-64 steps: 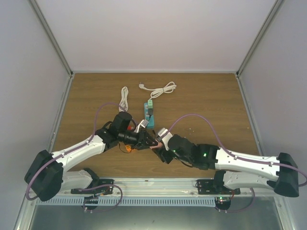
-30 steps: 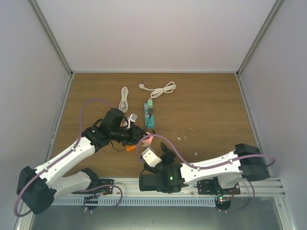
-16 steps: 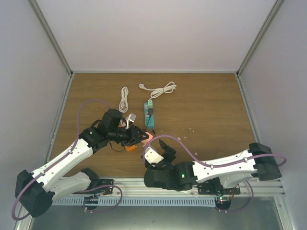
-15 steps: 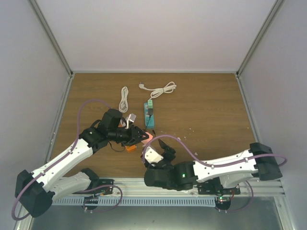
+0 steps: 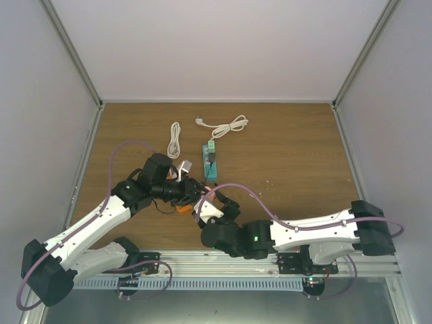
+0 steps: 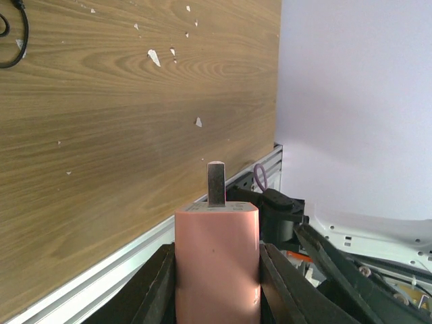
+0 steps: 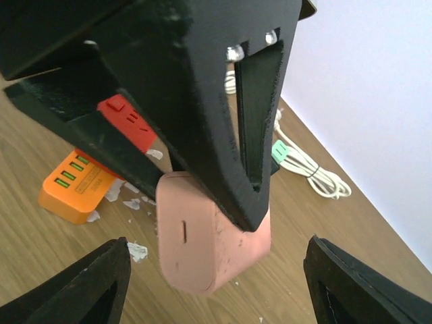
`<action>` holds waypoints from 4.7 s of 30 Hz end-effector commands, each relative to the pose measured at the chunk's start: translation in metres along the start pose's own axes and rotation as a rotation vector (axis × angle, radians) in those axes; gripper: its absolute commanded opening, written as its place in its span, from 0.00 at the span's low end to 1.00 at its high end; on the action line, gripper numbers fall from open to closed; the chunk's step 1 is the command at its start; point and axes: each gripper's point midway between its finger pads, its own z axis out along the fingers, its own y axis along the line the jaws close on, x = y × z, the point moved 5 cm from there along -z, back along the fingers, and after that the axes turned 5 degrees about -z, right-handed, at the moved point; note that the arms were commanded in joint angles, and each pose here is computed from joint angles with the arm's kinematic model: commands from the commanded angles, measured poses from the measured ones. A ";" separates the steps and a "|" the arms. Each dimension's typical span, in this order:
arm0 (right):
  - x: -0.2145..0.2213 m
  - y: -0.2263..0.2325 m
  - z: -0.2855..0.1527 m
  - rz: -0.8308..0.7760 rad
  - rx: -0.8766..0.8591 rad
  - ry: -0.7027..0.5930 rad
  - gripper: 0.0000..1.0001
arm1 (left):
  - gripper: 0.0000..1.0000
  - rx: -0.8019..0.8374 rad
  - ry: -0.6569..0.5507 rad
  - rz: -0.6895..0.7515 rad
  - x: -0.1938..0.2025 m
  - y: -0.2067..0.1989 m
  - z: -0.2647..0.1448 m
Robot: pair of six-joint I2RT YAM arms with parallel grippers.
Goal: Insert the plug
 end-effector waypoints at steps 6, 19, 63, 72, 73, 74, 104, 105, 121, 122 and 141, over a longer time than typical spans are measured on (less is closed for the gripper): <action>0.005 -0.001 0.020 -0.014 0.024 0.045 0.72 | 0.00 0.055 0.024 0.020 0.003 -0.012 -0.005; -0.001 -0.005 0.029 -0.017 0.076 0.045 0.62 | 0.00 0.061 0.057 0.018 0.006 -0.009 -0.001; -0.038 -0.042 0.026 0.462 -0.288 0.018 0.01 | 0.99 -0.169 -0.415 0.192 -0.098 0.028 -0.090; -0.070 -0.018 0.079 0.475 -0.409 0.203 0.00 | 0.99 -0.355 -0.762 0.251 -0.108 0.042 -0.128; -0.074 -0.017 0.085 0.478 -0.417 0.209 0.00 | 0.99 -0.369 -0.795 0.238 -0.108 0.044 -0.133; -0.076 -0.015 0.091 0.478 -0.424 0.220 0.00 | 0.99 -0.371 -0.813 0.231 -0.107 0.045 -0.136; -0.059 0.032 0.162 0.468 -0.500 0.457 0.01 | 0.99 -0.444 -0.990 0.044 -0.106 0.099 -0.135; -0.059 0.032 0.163 0.481 -0.505 0.455 0.01 | 0.99 -0.444 -0.989 0.044 -0.106 0.099 -0.135; -0.040 0.026 0.180 0.648 -0.582 0.513 0.00 | 0.99 -0.439 -0.942 0.049 -0.110 0.101 -0.127; -0.041 0.027 0.180 0.659 -0.592 0.509 0.00 | 0.99 -0.439 -0.942 0.048 -0.110 0.101 -0.127; -0.023 0.047 0.186 0.787 -0.662 0.608 0.00 | 0.99 -0.448 -0.929 0.047 -0.113 0.104 -0.123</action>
